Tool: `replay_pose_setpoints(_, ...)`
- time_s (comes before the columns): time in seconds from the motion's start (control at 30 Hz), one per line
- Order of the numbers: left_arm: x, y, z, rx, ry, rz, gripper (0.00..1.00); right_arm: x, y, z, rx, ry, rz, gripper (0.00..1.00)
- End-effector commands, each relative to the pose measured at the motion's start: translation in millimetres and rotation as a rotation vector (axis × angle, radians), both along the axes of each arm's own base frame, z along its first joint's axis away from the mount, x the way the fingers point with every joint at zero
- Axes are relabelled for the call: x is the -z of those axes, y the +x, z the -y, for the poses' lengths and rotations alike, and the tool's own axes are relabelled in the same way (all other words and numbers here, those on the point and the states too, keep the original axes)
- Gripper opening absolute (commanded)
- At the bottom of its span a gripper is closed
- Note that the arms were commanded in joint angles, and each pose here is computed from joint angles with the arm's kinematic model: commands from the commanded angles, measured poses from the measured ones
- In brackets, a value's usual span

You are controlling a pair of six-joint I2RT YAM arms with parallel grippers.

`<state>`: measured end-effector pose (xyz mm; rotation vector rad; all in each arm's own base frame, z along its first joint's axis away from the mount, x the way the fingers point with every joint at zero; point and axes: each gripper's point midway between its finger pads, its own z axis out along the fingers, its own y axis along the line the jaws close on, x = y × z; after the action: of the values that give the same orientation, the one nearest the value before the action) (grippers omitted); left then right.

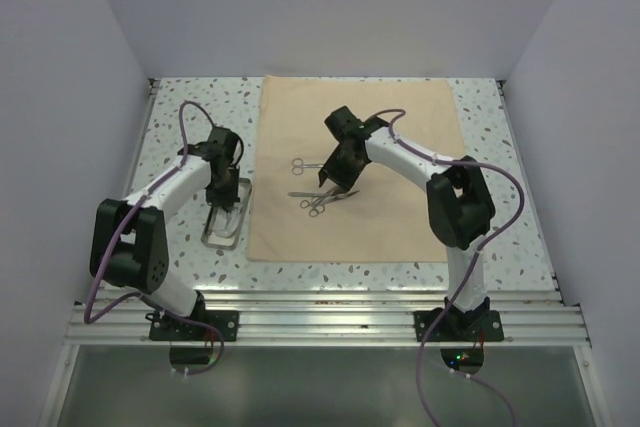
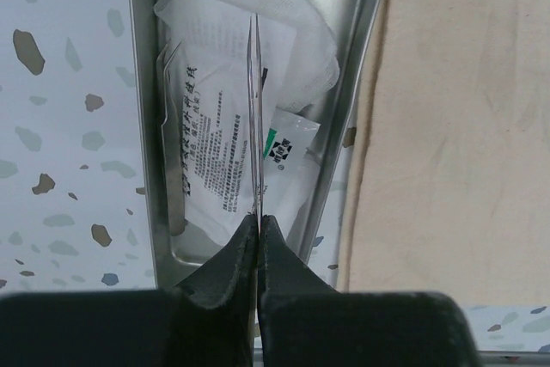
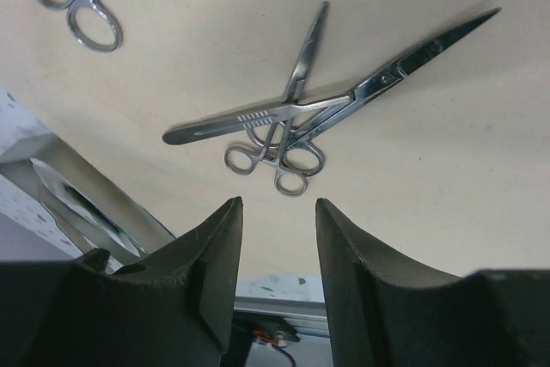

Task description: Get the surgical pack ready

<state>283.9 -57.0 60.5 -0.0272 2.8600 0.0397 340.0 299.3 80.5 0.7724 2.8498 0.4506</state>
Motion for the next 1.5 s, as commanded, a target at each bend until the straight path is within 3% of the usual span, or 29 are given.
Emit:
replay_pose_setpoints(0.0,4.3,-7.1,-16.0,0.005,0.06,-0.025,0.0,1.3,0.6,0.8,0.184,0.004,-0.041,0.43)
replay_pose_setpoints(0.03,6.7,-8.7,-16.8,0.004,0.062,-0.034,0.0,0.3,7.3,2.2,0.206,-0.007,-0.011,0.43)
replay_pose_setpoints(0.1,7.8,-9.1,-18.9,-0.007,0.069,-0.037,0.09,-3.1,22.1,-5.0,0.208,0.005,0.027,0.43)
replay_pose_setpoints(0.13,7.9,-9.1,-18.4,-0.012,0.065,-0.036,0.22,0.9,25.8,0.4,0.212,-0.036,0.03,0.43)
replay_pose_setpoints(0.23,5.8,-7.7,-17.3,-0.018,0.058,-0.021,0.4,0.5,44.7,3.9,0.219,-0.104,0.072,0.43)
replay_pose_setpoints(0.3,2.7,-5.4,-15.0,-0.014,0.045,-0.006,0.44,-0.5,54.1,7.2,0.256,-0.126,0.102,0.44)
replay_pose_setpoints(0.33,1.1,-4.4,-14.0,-0.013,0.039,-0.001,0.46,1.1,59.7,9.6,0.274,-0.133,0.114,0.5)
replay_pose_setpoints(0.43,-7.4,-1.5,-6.9,-0.008,-0.001,0.021,0.48,2.8,71.2,18.6,0.344,-0.161,0.12,0.55)
replay_pose_setpoints(0.67,-28.5,9.1,5.7,-0.01,-0.078,0.108,0.49,8.9,100.3,24.8,0.486,-0.189,0.13,0.54)
replay_pose_setpoints(0.97,-54.6,13.9,20.4,0.01,-0.175,0.226,0.47,22.9,103.4,21.0,0.616,-0.16,0.05,0.49)
replay_pose_setpoints(1.47,-60.1,20.1,32.1,0.019,-0.233,0.229,0.46,53.5,97.0,12.6,0.677,-0.169,-0.051,0.44)
